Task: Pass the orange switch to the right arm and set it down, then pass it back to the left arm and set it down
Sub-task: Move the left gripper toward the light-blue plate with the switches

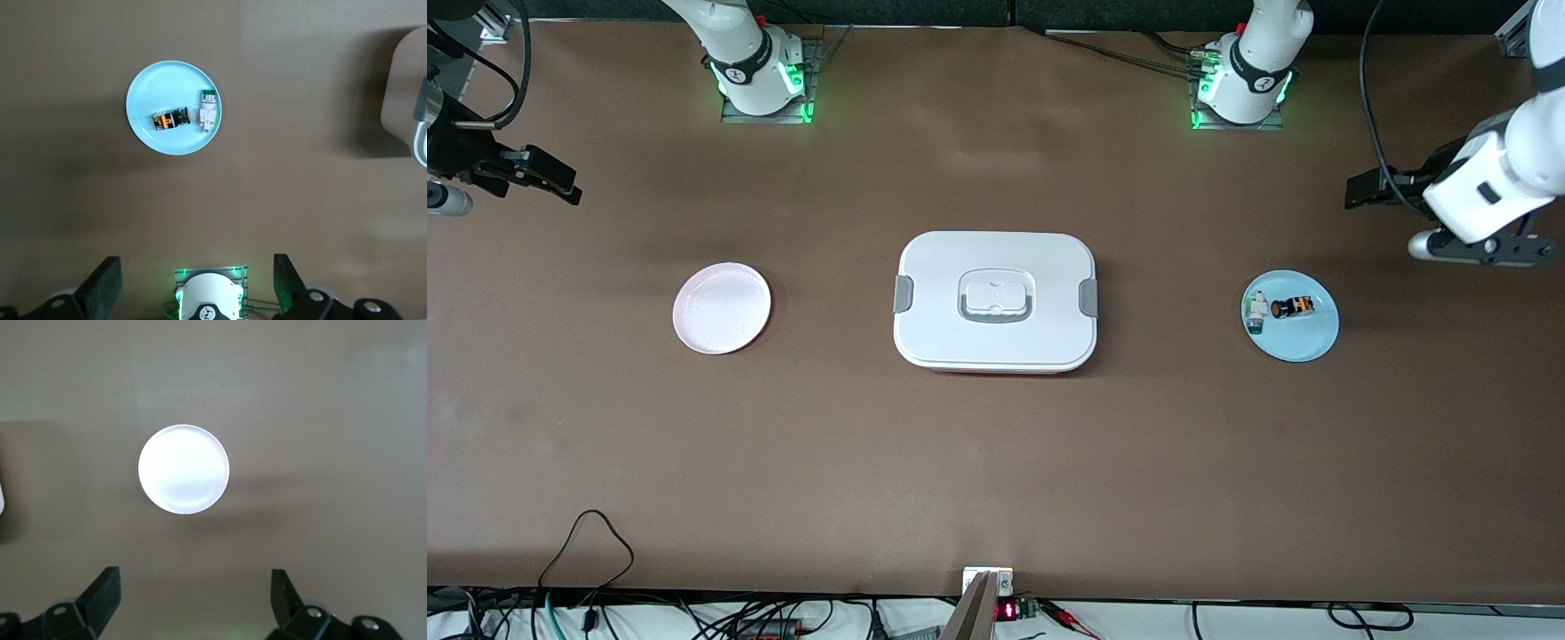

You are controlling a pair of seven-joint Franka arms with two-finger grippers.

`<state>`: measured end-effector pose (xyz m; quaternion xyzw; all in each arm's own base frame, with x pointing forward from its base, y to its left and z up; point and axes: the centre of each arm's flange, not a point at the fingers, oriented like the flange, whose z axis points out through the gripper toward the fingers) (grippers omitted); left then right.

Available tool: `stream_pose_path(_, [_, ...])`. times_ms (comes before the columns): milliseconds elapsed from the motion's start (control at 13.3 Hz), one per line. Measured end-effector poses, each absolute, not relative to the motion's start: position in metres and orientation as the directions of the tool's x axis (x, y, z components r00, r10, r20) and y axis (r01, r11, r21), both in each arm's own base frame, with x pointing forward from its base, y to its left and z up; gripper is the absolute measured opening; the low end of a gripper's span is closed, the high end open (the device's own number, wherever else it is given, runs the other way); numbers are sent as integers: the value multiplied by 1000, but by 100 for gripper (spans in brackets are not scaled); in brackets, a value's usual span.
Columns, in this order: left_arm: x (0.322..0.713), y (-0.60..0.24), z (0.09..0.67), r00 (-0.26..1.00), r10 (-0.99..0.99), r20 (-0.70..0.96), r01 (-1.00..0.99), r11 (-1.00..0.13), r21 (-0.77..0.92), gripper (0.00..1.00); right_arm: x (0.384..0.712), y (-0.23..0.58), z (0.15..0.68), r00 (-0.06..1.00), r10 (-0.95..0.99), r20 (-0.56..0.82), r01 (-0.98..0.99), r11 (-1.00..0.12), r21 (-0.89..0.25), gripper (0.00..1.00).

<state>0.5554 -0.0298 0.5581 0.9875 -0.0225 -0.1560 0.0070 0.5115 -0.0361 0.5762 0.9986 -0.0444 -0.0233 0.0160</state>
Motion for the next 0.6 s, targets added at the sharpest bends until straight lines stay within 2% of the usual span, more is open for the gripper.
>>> stream_pose_path(602, [576, -28, 513, 933, -27, -358, -21, -1000, 22, 100, 511, -36, 573, 995, -93, -47, -92, -995, 33, 100])
